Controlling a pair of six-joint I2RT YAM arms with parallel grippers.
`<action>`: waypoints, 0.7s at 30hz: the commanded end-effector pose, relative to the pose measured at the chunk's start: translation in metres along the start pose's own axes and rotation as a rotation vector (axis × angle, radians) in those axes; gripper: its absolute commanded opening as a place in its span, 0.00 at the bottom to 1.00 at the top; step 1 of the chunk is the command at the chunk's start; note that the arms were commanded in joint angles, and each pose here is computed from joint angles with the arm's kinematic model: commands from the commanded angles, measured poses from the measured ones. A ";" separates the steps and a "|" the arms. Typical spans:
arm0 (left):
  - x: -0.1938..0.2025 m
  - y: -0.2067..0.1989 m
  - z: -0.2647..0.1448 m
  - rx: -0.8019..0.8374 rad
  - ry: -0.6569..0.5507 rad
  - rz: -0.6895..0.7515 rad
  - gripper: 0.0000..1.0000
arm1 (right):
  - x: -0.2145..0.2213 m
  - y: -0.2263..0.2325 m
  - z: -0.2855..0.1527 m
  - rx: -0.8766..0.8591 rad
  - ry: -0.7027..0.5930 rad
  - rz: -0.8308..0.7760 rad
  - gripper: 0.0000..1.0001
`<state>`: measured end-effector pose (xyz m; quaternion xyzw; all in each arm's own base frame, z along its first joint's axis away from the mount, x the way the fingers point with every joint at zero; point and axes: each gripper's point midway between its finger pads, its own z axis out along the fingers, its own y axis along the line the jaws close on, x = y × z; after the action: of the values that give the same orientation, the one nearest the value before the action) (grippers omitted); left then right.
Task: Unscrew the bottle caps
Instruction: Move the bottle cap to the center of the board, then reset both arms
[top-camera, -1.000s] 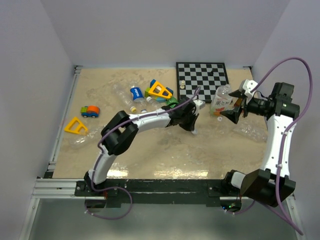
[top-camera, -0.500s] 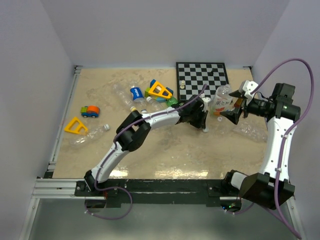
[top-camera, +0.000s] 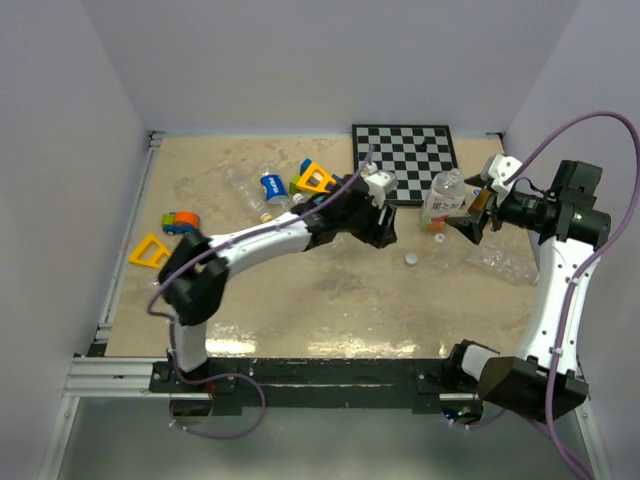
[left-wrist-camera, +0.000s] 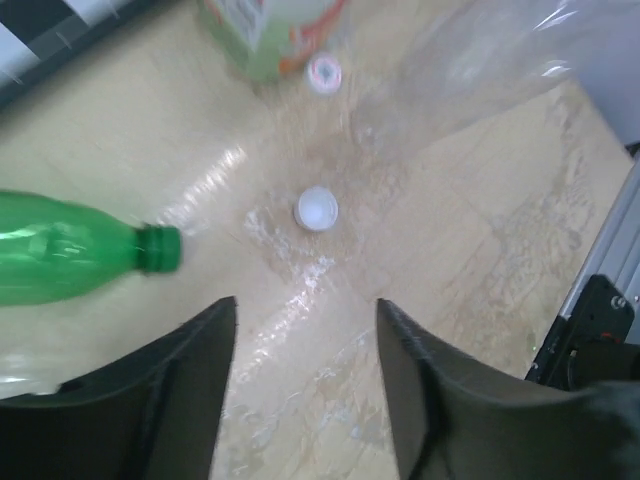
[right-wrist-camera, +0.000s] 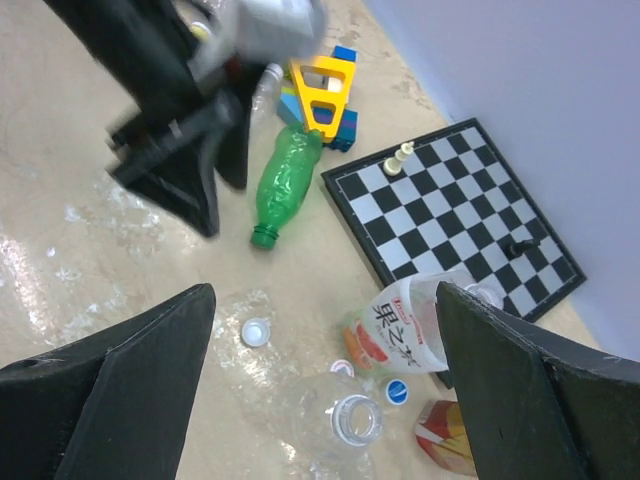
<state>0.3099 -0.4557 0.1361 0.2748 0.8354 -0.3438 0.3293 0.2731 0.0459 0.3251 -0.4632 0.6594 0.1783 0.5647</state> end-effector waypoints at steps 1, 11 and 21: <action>-0.096 -0.005 -0.113 -0.072 -0.362 0.143 0.76 | -0.041 -0.014 -0.017 0.120 -0.019 -0.048 0.97; -0.083 0.067 -0.292 -0.426 -0.564 0.230 1.00 | -0.089 -0.067 -0.042 0.502 -0.198 0.341 0.98; -0.021 0.092 -0.321 -0.541 -0.584 0.329 1.00 | -0.098 -0.091 -0.076 0.793 -0.281 0.463 0.98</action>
<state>0.2702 -0.1783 0.2978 0.1855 0.7212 -0.1664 0.6464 0.3010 -0.0055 0.4340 -0.0936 0.7101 0.1080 0.6894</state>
